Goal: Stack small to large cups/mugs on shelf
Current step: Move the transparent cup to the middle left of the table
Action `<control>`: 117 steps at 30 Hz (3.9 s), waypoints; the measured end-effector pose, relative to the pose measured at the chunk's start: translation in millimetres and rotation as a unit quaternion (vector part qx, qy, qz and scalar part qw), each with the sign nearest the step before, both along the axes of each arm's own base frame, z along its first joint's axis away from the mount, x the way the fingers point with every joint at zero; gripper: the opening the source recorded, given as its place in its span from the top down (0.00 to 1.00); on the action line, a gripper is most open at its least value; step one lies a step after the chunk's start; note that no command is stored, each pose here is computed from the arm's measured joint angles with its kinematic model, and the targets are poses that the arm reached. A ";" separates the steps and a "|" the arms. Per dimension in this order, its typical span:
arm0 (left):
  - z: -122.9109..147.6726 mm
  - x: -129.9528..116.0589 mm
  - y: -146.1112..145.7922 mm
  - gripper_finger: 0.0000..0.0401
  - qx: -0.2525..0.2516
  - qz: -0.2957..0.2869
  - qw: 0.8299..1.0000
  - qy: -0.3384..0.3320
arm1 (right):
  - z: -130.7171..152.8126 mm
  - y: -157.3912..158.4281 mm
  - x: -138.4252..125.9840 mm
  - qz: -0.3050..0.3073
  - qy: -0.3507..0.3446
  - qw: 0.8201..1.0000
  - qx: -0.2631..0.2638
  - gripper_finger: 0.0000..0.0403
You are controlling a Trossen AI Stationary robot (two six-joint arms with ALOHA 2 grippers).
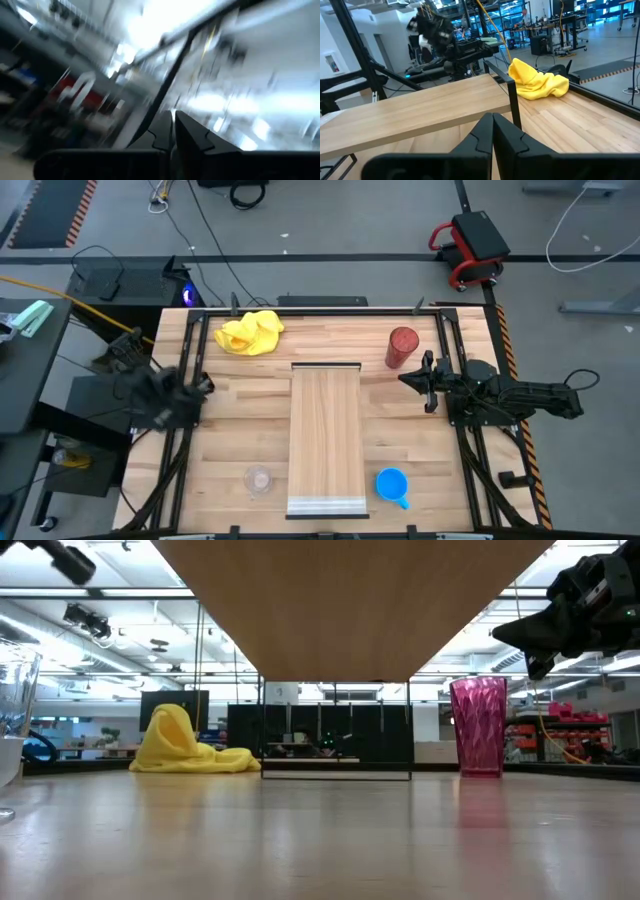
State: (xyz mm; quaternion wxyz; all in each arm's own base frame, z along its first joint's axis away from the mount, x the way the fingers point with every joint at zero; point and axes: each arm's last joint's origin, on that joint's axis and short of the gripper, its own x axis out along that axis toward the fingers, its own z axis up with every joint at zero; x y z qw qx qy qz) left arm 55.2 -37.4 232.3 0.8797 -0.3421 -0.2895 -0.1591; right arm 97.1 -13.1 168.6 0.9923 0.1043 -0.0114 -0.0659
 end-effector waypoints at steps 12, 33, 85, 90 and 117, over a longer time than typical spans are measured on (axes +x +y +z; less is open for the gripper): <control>23.7 -18.5 20.5 0.92 -0.080 0.053 0.989 -0.109 | 0.1 0.0 0.0 0.000 0.000 1.000 0.000 0.97; 136.8 20.7 -18.4 0.93 0.236 0.094 0.954 0.159 | 0.1 0.0 0.0 0.000 0.000 1.000 0.000 0.97; 8.3 189.5 -122.2 0.62 0.213 -0.119 0.519 0.819 | 0.1 0.0 0.0 0.000 0.000 1.000 0.000 0.97; 6.4 194.3 -115.4 0.63 0.209 -0.115 0.515 0.823 | 0.2 0.0 0.0 0.000 0.000 1.000 0.000 0.97; -31.2 190.7 -113.3 0.67 0.163 -0.132 0.521 0.827 | 0.2 0.0 0.0 0.000 -0.001 1.000 0.000 0.97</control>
